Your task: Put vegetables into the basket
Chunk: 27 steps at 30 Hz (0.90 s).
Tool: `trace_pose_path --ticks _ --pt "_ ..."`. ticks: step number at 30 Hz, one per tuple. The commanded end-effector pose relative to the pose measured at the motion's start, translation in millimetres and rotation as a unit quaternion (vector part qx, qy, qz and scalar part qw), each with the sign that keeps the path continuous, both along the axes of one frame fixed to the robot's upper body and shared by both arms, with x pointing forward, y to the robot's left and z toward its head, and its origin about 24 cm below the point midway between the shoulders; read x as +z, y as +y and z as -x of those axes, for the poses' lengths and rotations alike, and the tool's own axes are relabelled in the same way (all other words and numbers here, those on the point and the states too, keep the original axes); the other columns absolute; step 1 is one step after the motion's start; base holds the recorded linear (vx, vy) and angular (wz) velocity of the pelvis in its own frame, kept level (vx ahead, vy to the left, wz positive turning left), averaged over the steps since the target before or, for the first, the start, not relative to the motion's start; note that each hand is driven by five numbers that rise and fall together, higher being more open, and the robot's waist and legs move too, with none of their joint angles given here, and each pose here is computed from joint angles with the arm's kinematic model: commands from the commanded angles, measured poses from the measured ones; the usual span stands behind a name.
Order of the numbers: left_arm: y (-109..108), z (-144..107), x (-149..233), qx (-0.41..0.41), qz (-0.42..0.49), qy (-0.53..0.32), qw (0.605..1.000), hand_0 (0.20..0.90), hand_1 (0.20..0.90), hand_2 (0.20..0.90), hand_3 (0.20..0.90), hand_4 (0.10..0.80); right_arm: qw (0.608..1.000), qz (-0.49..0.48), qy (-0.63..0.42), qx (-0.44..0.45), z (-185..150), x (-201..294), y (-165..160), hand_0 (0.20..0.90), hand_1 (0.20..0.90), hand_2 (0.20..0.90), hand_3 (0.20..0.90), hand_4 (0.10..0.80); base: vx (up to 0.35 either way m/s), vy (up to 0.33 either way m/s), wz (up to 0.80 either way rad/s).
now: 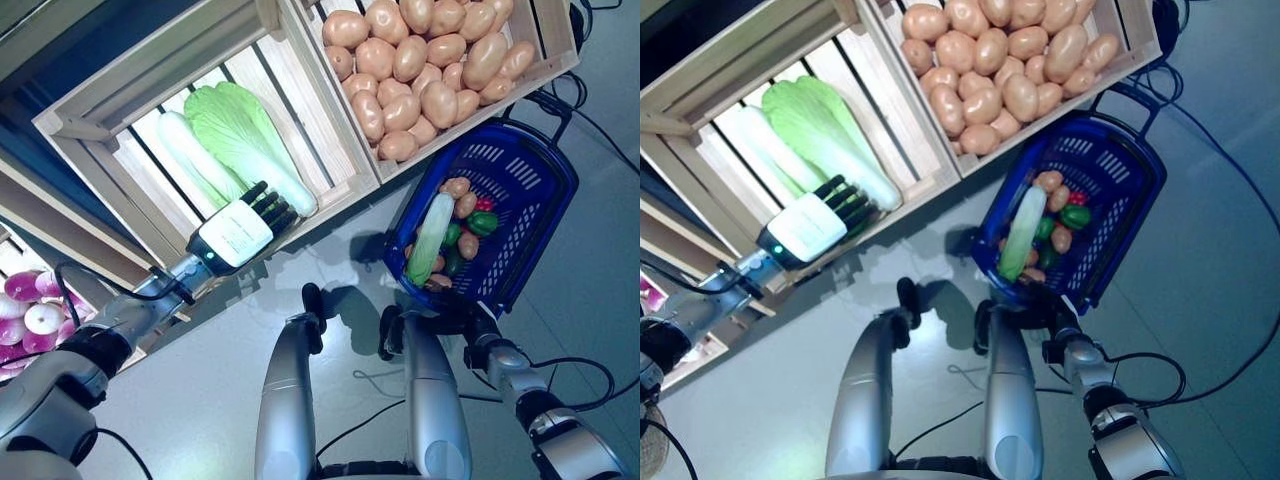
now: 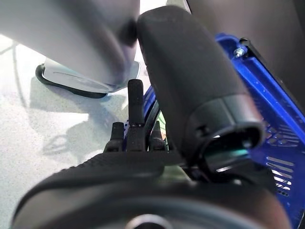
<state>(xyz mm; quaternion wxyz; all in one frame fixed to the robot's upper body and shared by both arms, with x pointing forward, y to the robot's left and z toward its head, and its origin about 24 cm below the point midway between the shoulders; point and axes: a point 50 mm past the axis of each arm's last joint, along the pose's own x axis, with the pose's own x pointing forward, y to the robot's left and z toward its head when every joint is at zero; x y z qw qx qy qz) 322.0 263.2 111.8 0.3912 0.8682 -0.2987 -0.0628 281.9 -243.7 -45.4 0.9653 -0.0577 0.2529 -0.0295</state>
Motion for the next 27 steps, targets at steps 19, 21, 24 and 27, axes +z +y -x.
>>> trace_pose_path --ticks 19,21,24,27 --pt "25 -33 70 0.112 -0.017 -0.122 0.986 0.9 0.9 0.9 0.9 0.8 0.998 0.002 0.0 -0.055 6 0 -17 0.9 0.9 0.9 0.9 0.8 0.003 0.001 0.0" --pt "27 -34 71 0.121 -0.025 -0.118 0.985 0.9 0.9 0.9 0.9 0.8 0.998 0.003 -0.001 -0.057 4 1 -17 0.9 0.9 0.9 0.9 0.8 0.0 0.0 0.0" --pt "25 -37 71 0.132 -0.038 -0.105 0.985 0.9 0.9 0.9 0.9 0.8 0.998 0.005 0.001 -0.062 5 1 -20 0.9 0.9 0.9 0.9 0.8 0.0 0.0 0.0" --pt "27 -38 72 0.138 -0.032 -0.1 0.985 0.9 0.9 0.9 0.9 0.8 0.998 0.005 0.0 -0.061 5 1 -21 0.9 0.9 0.9 0.9 0.8 0.0 0.0 0.0"
